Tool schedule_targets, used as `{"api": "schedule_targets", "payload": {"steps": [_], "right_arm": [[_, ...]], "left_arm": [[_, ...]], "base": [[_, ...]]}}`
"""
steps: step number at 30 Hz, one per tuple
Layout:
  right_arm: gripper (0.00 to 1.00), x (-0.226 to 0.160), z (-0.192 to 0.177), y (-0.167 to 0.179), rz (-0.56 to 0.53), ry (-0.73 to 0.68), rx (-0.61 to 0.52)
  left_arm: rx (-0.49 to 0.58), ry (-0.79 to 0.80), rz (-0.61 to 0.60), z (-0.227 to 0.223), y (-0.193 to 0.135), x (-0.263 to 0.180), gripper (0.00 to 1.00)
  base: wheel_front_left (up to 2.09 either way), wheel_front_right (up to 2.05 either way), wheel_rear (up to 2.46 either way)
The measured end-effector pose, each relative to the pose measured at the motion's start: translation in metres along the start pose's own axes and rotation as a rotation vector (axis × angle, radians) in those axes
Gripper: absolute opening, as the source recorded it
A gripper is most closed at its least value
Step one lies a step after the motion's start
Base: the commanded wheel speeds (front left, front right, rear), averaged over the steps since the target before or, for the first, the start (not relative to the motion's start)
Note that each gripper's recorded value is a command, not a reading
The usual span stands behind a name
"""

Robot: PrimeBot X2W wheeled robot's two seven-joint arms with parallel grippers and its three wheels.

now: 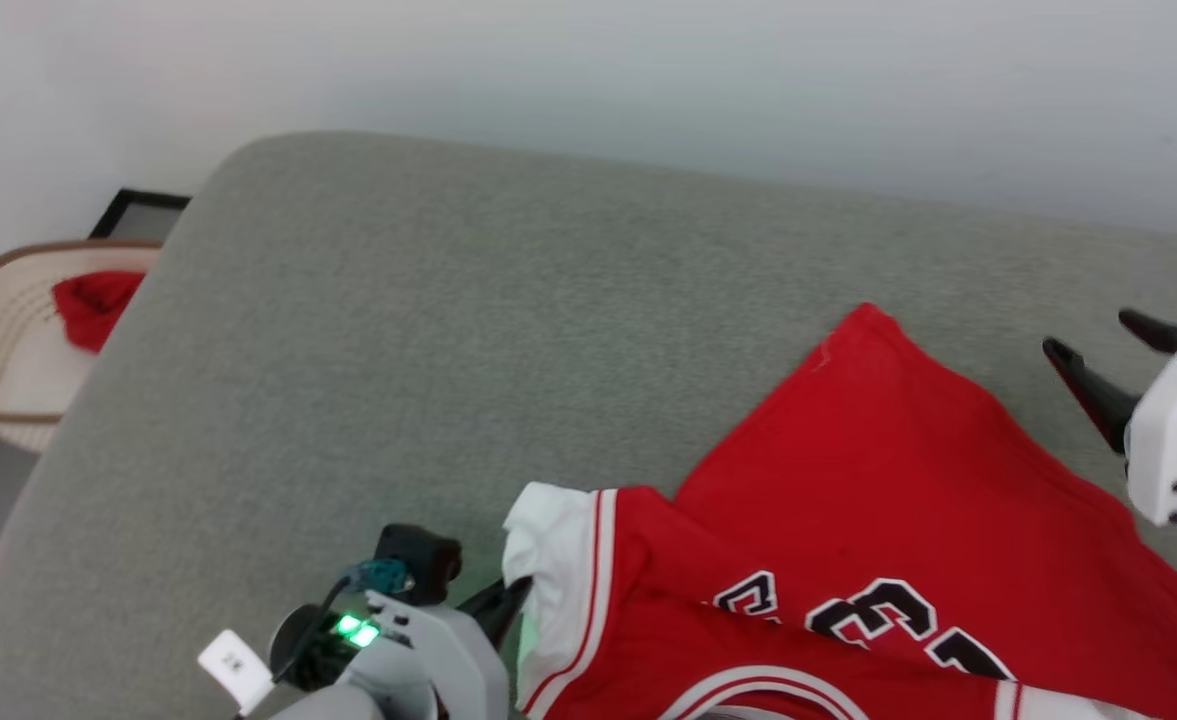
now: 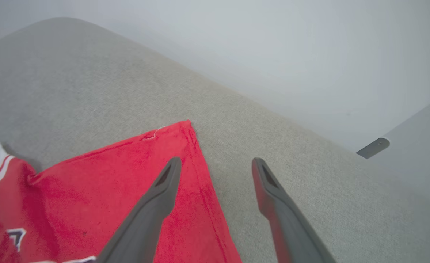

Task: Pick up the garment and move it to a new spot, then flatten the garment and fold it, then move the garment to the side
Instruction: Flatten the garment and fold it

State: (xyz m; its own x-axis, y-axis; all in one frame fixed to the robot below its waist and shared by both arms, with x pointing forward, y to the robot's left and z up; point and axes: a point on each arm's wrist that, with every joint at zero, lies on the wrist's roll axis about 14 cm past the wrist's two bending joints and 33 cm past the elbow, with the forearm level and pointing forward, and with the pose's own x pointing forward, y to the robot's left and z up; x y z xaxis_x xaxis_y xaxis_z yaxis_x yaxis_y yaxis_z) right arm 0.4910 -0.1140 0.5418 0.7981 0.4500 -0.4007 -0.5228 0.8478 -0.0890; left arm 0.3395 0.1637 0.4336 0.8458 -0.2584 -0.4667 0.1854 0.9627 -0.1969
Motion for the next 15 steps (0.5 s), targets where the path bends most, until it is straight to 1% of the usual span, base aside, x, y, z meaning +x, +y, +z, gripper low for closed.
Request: {"api": "schedule_targets", "payload": {"steps": [6,11,15], "right_arm": [[1.00,0.046,0.005,0.011,0.065,0.066,-0.044],[1.00,0.083,-0.007,0.016,0.103,0.173,-0.054],[1.00,0.108,-0.026,0.028,0.147,0.282,-0.049]], "left_arm": [[-0.014,-0.007,0.000,0.000,-0.002,0.003,0.00],[-0.022,-0.001,0.008,-0.002,0.001,0.007,0.00],[-0.034,0.008,0.021,-0.007,0.004,0.009,0.00]], "base": [[0.00,0.00,0.00],[0.00,0.00,0.00],[0.00,0.00,0.00]]}}
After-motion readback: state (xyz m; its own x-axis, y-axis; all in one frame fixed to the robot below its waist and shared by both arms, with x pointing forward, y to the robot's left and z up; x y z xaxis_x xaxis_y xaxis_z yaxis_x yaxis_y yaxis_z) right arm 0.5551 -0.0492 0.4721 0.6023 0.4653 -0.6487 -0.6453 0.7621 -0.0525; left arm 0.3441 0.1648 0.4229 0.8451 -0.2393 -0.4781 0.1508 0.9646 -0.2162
